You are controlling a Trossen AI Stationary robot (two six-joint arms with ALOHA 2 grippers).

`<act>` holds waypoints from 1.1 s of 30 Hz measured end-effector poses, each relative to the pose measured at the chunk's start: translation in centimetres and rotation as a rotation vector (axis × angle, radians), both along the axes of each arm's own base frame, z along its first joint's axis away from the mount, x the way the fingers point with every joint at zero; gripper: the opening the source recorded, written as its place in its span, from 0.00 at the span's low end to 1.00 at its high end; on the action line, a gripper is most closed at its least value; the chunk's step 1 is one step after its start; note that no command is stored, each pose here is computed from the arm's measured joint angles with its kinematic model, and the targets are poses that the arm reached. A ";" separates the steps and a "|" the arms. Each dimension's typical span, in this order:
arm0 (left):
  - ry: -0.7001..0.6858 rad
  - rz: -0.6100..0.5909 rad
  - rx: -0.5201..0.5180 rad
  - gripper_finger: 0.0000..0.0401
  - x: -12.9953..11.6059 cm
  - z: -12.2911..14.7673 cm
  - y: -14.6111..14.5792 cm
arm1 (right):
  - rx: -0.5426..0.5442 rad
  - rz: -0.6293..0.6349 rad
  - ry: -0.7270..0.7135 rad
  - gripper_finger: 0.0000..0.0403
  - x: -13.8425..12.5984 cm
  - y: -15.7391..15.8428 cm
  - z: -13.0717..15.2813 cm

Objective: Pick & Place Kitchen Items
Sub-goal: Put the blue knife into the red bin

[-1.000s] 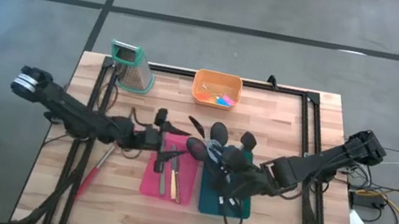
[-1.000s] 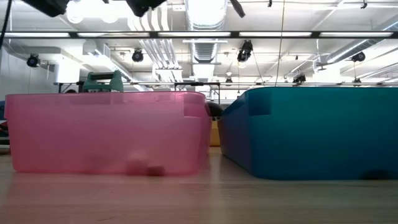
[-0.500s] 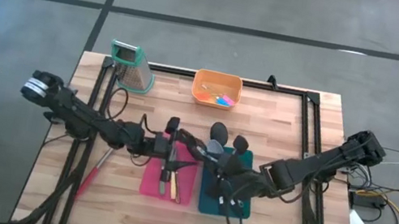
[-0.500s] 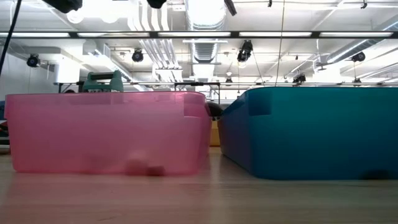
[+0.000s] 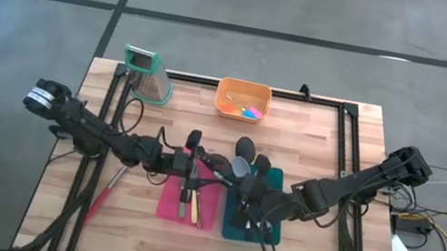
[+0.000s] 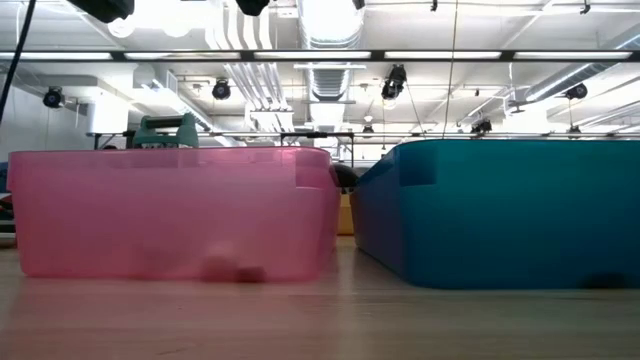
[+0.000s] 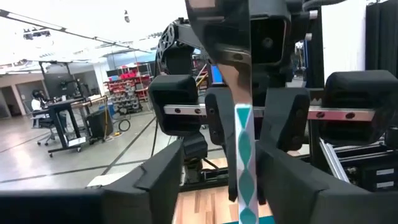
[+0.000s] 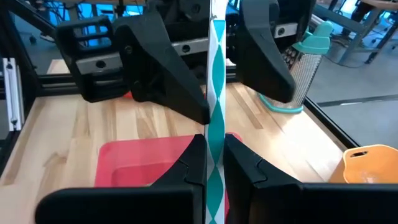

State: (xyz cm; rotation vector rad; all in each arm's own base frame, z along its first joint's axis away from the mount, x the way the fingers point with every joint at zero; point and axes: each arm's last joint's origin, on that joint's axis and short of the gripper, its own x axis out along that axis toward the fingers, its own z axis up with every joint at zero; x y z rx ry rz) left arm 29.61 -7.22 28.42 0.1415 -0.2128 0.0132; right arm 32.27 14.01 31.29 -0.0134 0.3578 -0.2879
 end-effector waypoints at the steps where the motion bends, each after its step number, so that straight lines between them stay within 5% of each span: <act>1: 0.000 -0.002 -0.001 0.47 0.0 0.0 0.0 | -0.001 -0.001 0.001 0.05 0.0 0.0 0.0; 8: 0.010 -0.014 -0.009 0.08 0.0 -0.1 0.0 | -0.013 -0.019 0.007 0.05 0.3 -0.8 -0.1; 13: 0.021 -0.010 -0.017 0.08 0.0 -0.1 0.0 | -0.016 -0.028 0.011 0.06 0.5 -1.3 -0.1; 19: 0.110 0.027 -0.067 0.08 -1.2 0.4 0.3 | -0.029 -0.038 0.032 0.19 0.3 -1.6 -0.1; 28: 0.257 0.067 -0.307 0.08 -5.2 2.0 0.7 | -0.032 -0.064 0.117 0.33 -0.9 -2.3 -0.2; 33: 0.340 0.164 -0.450 0.08 -5.5 0.2 0.7 | -0.070 -0.187 0.189 0.36 -2.5 -3.7 0.0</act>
